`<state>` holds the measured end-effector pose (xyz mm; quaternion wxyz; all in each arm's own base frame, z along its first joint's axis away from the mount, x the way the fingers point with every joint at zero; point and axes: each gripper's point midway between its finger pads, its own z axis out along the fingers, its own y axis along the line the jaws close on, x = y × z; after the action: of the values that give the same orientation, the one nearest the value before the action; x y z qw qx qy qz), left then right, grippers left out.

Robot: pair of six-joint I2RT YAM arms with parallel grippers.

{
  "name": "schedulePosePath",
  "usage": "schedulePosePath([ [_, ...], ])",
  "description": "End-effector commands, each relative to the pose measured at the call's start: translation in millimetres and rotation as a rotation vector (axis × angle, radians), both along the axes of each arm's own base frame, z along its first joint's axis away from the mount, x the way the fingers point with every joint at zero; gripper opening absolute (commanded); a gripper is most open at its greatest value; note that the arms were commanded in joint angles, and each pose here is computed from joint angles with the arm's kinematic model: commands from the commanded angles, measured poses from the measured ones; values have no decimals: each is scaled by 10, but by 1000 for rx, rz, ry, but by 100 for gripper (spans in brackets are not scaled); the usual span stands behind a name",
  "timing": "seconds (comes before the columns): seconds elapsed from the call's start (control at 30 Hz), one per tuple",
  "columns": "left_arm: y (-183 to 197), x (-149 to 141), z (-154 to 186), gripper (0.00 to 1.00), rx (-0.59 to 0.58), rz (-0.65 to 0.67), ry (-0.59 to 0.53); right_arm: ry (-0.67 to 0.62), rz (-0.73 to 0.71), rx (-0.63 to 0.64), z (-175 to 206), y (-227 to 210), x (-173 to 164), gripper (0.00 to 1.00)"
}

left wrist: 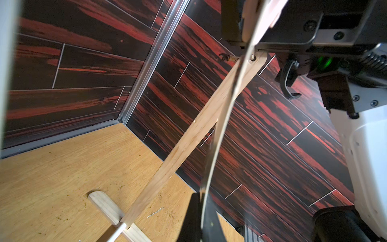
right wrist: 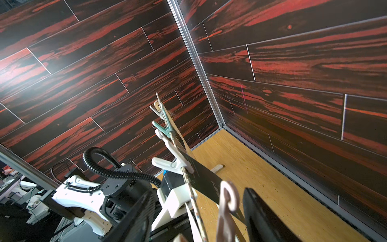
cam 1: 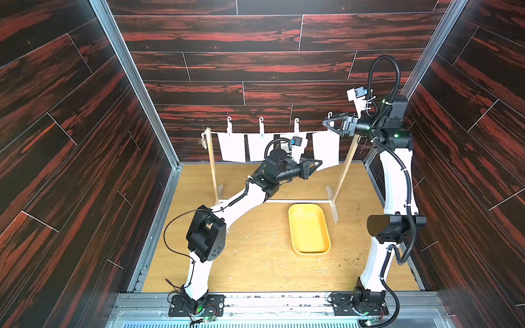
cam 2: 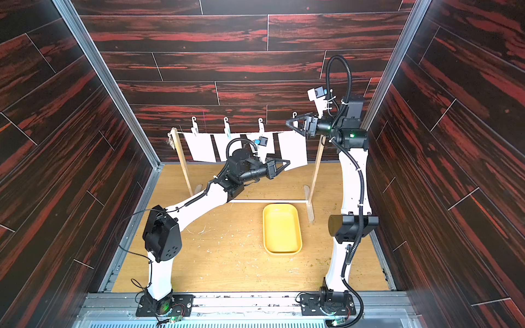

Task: Remove the postcards from the strings
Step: Remove the clamp from the clothesline.

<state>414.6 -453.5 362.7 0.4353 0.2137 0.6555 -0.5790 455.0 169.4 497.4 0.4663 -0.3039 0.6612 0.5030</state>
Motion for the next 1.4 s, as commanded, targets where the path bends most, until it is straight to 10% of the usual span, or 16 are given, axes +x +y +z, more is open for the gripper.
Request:
schedulePosePath([
  [0.0, 40, -6, 277, 0, -59, -12, -42, -25, 47, 0, -3, 40, -48, 68],
  [1.37, 66, -10, 309, 0, -89, -29, -28, 3, 58, 17, -3, 46, -44, 40],
])
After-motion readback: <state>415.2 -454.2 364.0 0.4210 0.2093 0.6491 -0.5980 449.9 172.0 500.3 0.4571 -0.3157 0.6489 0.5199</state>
